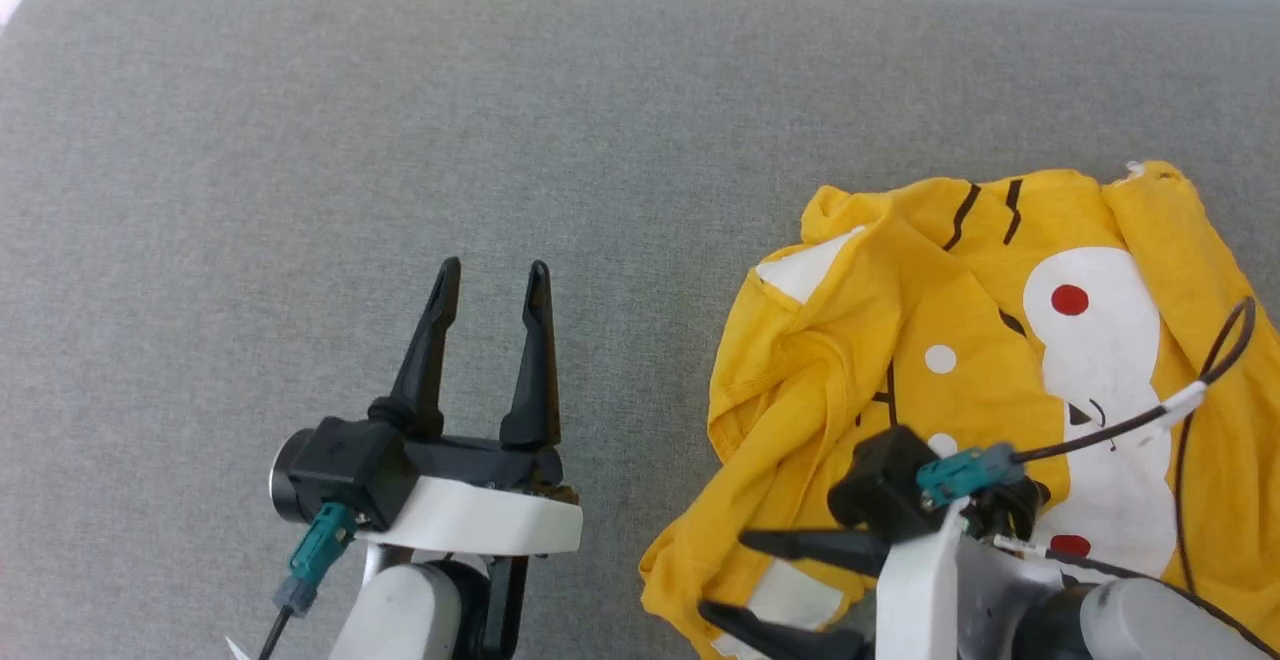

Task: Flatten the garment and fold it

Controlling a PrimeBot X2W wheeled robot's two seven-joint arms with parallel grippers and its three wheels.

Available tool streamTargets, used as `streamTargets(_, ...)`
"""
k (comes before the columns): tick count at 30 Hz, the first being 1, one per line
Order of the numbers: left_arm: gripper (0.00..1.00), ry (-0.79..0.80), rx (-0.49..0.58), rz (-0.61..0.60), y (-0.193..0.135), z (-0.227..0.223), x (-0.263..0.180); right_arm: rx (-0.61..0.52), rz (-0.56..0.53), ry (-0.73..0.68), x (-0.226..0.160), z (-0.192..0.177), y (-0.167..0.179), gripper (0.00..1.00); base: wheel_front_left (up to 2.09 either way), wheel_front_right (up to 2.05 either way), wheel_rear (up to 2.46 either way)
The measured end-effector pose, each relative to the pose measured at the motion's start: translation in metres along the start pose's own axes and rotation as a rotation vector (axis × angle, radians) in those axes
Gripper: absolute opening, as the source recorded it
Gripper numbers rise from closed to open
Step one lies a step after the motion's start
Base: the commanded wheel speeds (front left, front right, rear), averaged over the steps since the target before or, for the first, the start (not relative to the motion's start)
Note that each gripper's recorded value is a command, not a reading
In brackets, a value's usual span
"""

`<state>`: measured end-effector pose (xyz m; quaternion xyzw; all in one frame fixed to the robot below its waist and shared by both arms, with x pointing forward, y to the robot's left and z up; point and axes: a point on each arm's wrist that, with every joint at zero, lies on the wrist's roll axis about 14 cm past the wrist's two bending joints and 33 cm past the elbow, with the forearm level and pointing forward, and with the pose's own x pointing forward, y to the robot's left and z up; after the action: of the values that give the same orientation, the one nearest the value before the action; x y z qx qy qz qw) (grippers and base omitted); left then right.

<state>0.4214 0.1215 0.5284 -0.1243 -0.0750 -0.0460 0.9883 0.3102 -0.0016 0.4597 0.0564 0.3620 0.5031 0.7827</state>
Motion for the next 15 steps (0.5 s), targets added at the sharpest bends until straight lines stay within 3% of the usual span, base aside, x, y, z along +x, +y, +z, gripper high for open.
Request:
streamTargets(4, 1.00, -0.004, -0.004, 0.003, 0.000, 0.003, -0.004, -0.002, 0.004, -0.177, -0.005, 0.038, 0.004, 1.00, 0.00, 0.00, 0.00)
streamTargets(7, 1.00, -0.005, -0.003, 0.004, 0.000, 0.004, -0.005, -0.021, -0.076, -0.380, -0.023, 0.079, -0.014, 1.00, 0.00, 0.00, 0.00)
streamTargets(11, 1.00, 0.005, -0.003, 0.008, 0.001, 0.001, -0.008, -0.115, -0.356, -0.682, -0.079, 0.129, -0.067, 1.00, 0.00, 0.00, 0.00)
streamTargets(15, 1.00, 0.011, 0.012, 0.007, 0.001, -0.002, -0.008, -0.139, -0.690, -0.844, -0.137, 0.123, -0.118, 1.00, 0.00, 0.00, 0.00)
